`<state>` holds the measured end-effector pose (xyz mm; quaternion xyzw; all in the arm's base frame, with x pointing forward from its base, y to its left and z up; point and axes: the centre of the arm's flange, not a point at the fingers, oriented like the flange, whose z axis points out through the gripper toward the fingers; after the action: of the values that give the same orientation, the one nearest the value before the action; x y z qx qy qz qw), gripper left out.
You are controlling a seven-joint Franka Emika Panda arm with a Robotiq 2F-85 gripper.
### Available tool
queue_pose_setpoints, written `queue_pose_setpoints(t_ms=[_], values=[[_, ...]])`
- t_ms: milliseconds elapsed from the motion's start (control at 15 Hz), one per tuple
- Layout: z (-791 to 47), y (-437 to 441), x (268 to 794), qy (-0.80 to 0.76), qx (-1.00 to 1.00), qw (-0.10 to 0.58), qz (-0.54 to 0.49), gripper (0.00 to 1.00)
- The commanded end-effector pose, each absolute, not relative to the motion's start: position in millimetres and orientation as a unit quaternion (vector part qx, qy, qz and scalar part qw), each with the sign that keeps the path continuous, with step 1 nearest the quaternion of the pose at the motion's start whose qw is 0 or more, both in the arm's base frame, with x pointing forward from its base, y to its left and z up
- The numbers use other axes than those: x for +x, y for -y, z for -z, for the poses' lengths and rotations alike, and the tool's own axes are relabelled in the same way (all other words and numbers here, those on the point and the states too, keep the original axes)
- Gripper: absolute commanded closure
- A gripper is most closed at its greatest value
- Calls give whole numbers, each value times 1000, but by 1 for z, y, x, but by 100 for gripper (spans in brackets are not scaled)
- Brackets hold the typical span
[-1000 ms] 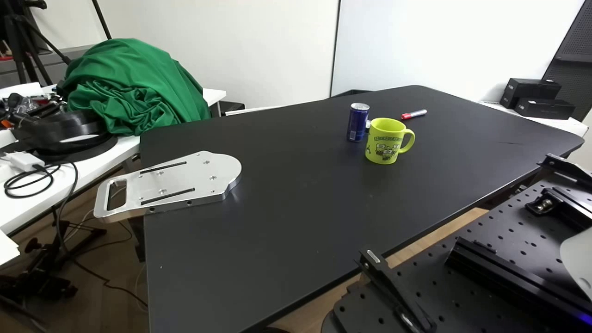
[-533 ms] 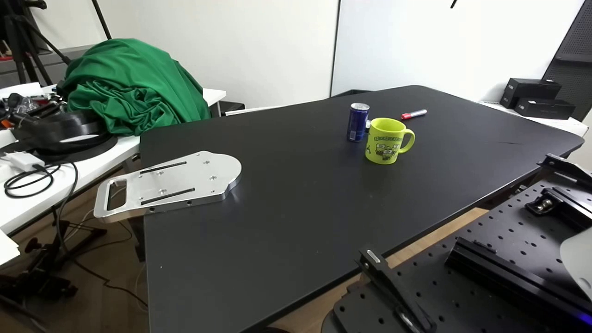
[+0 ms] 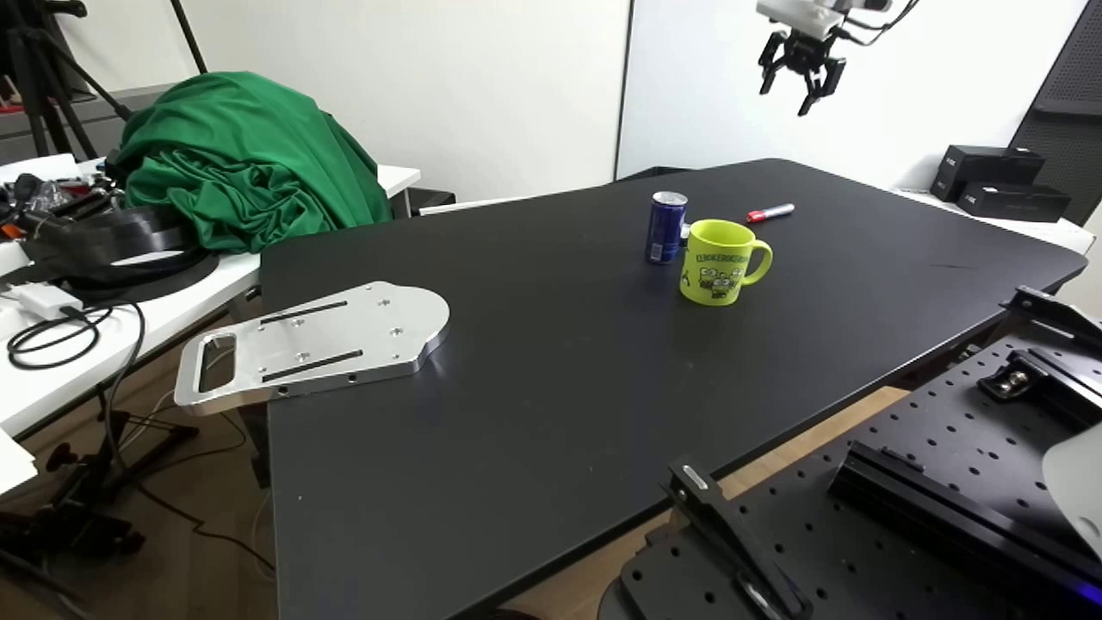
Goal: Pick the marker and put it in the cup
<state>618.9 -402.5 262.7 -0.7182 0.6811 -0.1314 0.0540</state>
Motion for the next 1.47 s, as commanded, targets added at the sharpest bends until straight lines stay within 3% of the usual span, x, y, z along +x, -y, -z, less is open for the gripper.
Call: queue_pose_setpoints(t_ms=[0, 400, 1400], values=[[-206, 378, 639, -684, -717, 87, 98, 0], [-148, 349, 638, -664, -740, 101, 40, 0], [-106, 379, 574, -674, -738, 27, -15, 0]])
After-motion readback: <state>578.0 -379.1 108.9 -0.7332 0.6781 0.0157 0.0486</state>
